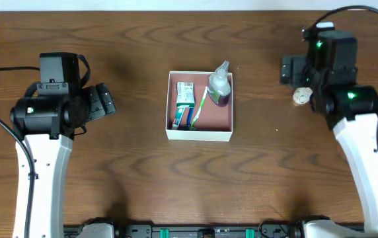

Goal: Pack container
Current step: 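Grasp the white lotion tube with the right gripper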

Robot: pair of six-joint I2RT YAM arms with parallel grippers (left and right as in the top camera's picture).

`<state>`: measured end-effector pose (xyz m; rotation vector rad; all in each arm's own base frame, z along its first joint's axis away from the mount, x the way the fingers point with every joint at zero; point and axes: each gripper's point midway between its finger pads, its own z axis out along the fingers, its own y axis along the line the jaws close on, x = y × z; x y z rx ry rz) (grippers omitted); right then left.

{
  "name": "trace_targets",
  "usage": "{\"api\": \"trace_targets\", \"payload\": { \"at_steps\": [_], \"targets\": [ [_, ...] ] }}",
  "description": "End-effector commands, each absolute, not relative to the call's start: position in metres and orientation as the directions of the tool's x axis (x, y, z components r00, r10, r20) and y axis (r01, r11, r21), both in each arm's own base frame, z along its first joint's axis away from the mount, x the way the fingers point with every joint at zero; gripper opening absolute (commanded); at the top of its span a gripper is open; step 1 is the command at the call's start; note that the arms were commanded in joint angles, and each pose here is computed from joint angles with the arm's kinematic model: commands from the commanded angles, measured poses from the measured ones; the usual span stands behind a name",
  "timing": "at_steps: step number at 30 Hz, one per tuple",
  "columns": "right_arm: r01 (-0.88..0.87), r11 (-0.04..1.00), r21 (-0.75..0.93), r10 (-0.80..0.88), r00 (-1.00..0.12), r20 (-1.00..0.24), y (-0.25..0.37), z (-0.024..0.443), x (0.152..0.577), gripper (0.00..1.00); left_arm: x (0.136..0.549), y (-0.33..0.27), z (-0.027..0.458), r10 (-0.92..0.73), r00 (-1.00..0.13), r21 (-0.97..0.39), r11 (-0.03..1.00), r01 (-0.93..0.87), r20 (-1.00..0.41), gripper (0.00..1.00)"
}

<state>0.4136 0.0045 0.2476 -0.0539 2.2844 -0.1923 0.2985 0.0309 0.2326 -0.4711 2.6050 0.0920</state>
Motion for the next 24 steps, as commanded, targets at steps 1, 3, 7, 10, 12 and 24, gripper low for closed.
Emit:
{"api": "trace_targets", "payload": {
  "at_steps": [1, 3, 7, 10, 12, 24],
  "targets": [
    [-0.009, 0.969, -0.248, -0.191, -0.665, -0.722, -0.017, 0.243, 0.420, 0.99, 0.299, 0.034, 0.235, -0.318, -0.816, -0.015, 0.935, -0.355, -0.482, 0.98],
    [-0.047, 0.964, -0.261, -0.225, -0.664, -0.713, -0.022, 0.241, 0.421, 0.99, 0.299, 0.034, 0.235, -0.318, -0.816, -0.015, 0.935, -0.355, -0.482, 0.97],
    [-0.021, 0.962, -0.272, -0.206, -0.708, -0.675, -0.046, 0.228, 0.417, 0.99, 0.299, 0.034, 0.235, -0.318, -0.816, -0.015, 0.935, -0.355, -0.482, 0.98],
    [-0.017, 0.968, -0.249, -0.176, -0.756, -0.631, -0.060, 0.210, 0.412, 0.99, 0.299, 0.034, 0.235, -0.318, -0.816, -0.015, 0.935, -0.355, -0.482, 0.98],
    [-0.040, 0.977, -0.210, -0.162, -0.775, -0.611, -0.061, 0.198, 0.410, 0.98, 0.299, 0.034, 0.235, -0.318, -0.816, -0.015, 0.935, -0.356, -0.482, 0.98],
    [-0.099, 0.994, -0.045, -0.107, -0.826, -0.553, -0.039, 0.172, 0.400, 0.53, 0.299, 0.034, 0.235, -0.318, -0.816, -0.016, 0.935, -0.355, -0.482, 0.98]
  ]
}}
